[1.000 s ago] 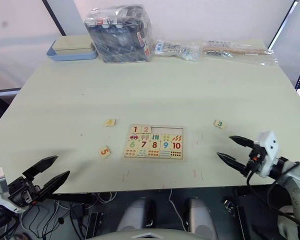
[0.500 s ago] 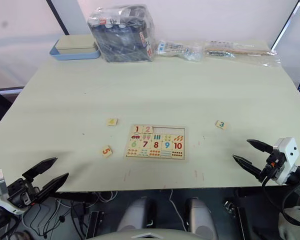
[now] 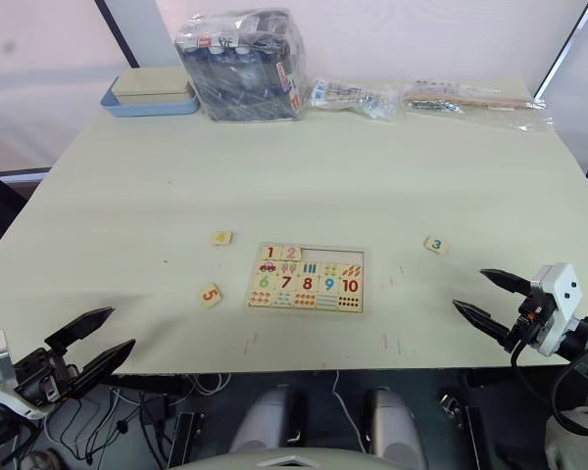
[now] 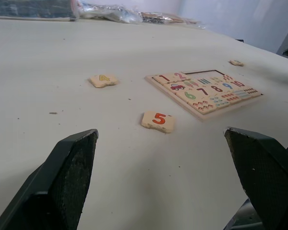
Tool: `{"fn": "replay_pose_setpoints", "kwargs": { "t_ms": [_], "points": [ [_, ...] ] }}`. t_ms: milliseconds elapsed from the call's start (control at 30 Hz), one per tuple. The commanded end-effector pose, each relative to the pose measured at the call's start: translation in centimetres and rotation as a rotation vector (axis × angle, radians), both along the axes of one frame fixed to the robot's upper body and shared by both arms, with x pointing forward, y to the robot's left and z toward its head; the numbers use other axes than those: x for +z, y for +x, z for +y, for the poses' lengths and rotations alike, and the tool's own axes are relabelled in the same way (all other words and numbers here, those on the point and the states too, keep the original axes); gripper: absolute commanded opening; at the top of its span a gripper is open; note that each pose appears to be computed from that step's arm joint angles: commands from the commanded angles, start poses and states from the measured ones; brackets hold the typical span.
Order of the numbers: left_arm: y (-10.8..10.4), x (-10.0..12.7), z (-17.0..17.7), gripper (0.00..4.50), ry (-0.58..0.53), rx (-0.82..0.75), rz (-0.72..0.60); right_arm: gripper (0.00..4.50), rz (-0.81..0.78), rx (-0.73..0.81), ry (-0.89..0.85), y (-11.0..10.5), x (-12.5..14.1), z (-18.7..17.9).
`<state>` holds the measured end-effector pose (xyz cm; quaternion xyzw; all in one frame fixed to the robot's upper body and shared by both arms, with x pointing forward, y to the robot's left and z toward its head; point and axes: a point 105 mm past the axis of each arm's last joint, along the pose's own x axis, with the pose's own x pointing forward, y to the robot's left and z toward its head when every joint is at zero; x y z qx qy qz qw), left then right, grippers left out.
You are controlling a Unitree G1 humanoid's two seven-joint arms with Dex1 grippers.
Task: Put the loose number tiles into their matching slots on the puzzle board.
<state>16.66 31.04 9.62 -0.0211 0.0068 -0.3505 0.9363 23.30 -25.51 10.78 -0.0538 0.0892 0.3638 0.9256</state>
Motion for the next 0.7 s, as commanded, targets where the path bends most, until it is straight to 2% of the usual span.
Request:
{"fn": "replay_pose_setpoints", "kwargs": {
  "t_ms": [33,167,367,533,700],
  "points": [
    [0.0,1.1,0.6,4.5,0.019,-0.004,-0.029,4.47,-0.037,0.03,-0.002,0.1,1.1,0.6],
    [0.1,1.4,0.5,4.5,0.021,-0.027,-0.042,4.47,-0.039,0.054,0.002,0.5,1.4,1.3],
    [-0.2,2.5,-0.9,4.5,0.003,-0.153,-0.053,4.47,-0.025,0.091,-0.007,2.1,1.9,2.4],
    [-0.3,3.5,-2.0,4.5,0.01,-0.256,-0.046,4.47,0.012,0.132,-0.075,5.1,2.0,3.3],
    [-0.1,4.0,-2.9,4.5,0.003,-0.286,-0.057,4.47,0.062,0.091,-0.151,8.1,1.5,2.6]
  ]
}}
